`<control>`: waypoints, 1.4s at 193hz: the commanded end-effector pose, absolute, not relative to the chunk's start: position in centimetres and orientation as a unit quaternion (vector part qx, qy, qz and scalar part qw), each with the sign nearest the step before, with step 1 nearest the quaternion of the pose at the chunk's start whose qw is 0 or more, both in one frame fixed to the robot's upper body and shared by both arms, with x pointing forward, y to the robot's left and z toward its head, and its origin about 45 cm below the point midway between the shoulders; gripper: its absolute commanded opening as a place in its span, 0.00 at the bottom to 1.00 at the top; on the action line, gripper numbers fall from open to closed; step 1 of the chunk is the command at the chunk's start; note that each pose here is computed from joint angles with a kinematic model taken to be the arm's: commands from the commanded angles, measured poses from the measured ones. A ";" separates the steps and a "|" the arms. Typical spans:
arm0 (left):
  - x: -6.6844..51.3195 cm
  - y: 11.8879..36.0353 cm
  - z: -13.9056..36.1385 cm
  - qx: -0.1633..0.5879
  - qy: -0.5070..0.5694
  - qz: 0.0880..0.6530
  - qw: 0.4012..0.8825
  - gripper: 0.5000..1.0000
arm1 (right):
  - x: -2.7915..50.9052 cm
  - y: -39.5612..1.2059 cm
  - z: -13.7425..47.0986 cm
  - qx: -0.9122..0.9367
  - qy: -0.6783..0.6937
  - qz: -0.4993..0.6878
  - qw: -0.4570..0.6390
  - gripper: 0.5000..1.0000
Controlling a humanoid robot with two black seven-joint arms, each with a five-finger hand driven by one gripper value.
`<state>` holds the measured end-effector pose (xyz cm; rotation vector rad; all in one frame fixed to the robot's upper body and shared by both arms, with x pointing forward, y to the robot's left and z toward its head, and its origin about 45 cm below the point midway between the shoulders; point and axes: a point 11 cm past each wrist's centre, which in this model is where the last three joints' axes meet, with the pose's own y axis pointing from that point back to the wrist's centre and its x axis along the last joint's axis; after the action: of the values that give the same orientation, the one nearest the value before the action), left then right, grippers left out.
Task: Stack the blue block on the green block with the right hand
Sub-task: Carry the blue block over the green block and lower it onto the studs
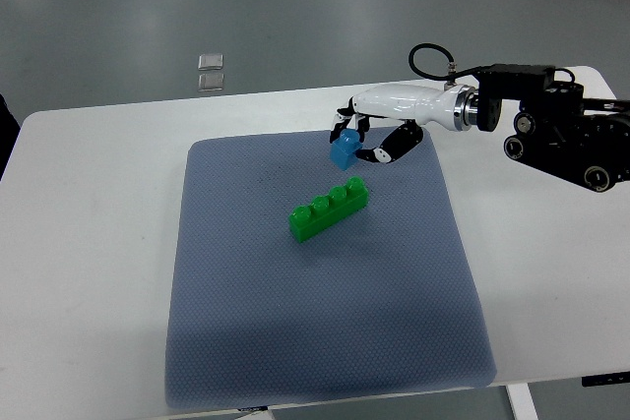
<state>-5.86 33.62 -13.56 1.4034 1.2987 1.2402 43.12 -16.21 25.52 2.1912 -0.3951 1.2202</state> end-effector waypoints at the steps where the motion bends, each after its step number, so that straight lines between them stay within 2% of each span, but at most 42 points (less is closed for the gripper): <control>1: -5.8 33.6 -13.6 0.559 0.517 0.495 0.418 1.00 | 42.4 -15.5 25.2 0.829 -0.136 0.459 0.289 0.00; 270: -5.8 33.6 -13.6 0.559 0.517 0.495 0.418 1.00 | 41.5 -14.8 19.3 0.807 -0.099 0.477 0.334 0.00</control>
<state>-5.84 33.62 -13.56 1.4034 1.2986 1.2403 41.44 -14.75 19.40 2.1119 -0.2546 1.2397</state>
